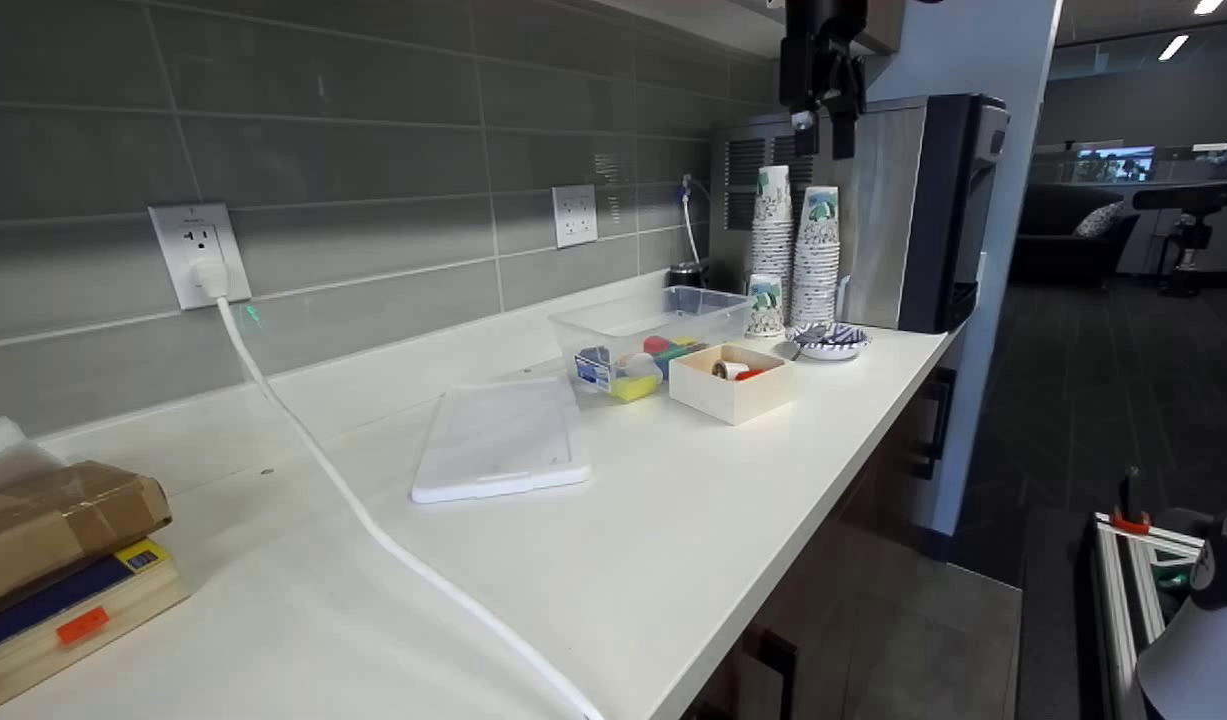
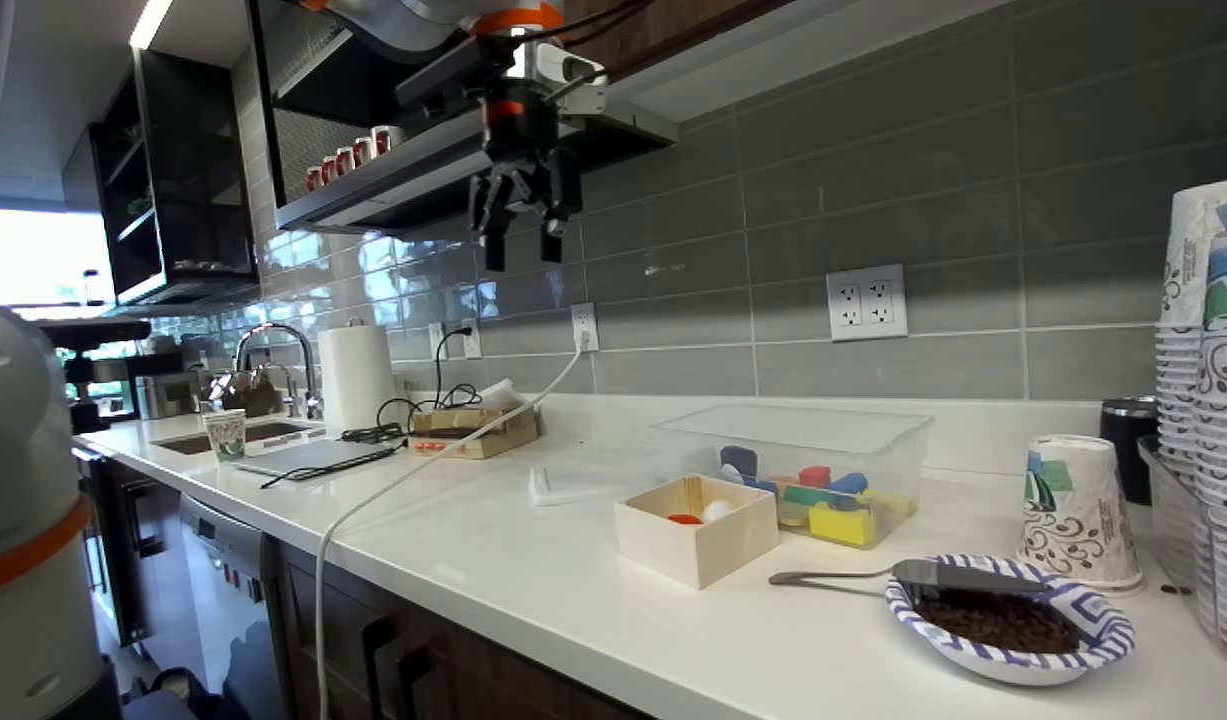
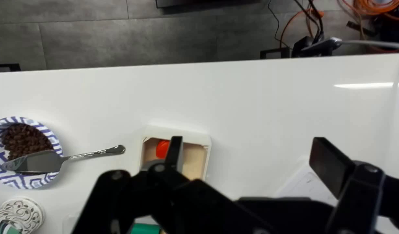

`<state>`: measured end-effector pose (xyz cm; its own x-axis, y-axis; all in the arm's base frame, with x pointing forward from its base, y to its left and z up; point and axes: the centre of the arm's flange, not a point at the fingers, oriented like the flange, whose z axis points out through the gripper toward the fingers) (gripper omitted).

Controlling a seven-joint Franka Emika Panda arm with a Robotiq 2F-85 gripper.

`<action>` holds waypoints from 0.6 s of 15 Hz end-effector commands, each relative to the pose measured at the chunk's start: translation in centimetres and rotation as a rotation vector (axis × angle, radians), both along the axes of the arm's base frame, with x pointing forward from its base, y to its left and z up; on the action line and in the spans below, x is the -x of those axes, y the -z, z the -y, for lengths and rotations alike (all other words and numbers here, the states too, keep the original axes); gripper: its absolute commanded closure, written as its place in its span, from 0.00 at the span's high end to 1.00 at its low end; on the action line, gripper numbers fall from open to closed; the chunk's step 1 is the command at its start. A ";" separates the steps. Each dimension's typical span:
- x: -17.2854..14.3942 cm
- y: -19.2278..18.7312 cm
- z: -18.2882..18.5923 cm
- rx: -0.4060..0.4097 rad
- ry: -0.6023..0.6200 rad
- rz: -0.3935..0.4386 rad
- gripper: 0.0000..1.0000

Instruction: Stack up the cups

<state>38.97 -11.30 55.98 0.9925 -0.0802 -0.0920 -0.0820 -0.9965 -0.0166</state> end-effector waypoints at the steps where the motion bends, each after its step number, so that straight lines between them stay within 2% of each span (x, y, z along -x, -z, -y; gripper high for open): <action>1: -5.0 -1.1 5.0 -0.007 0.079 0.075 1.00; 9: -10.8 -0.5 15.9 -0.029 0.346 0.252 1.00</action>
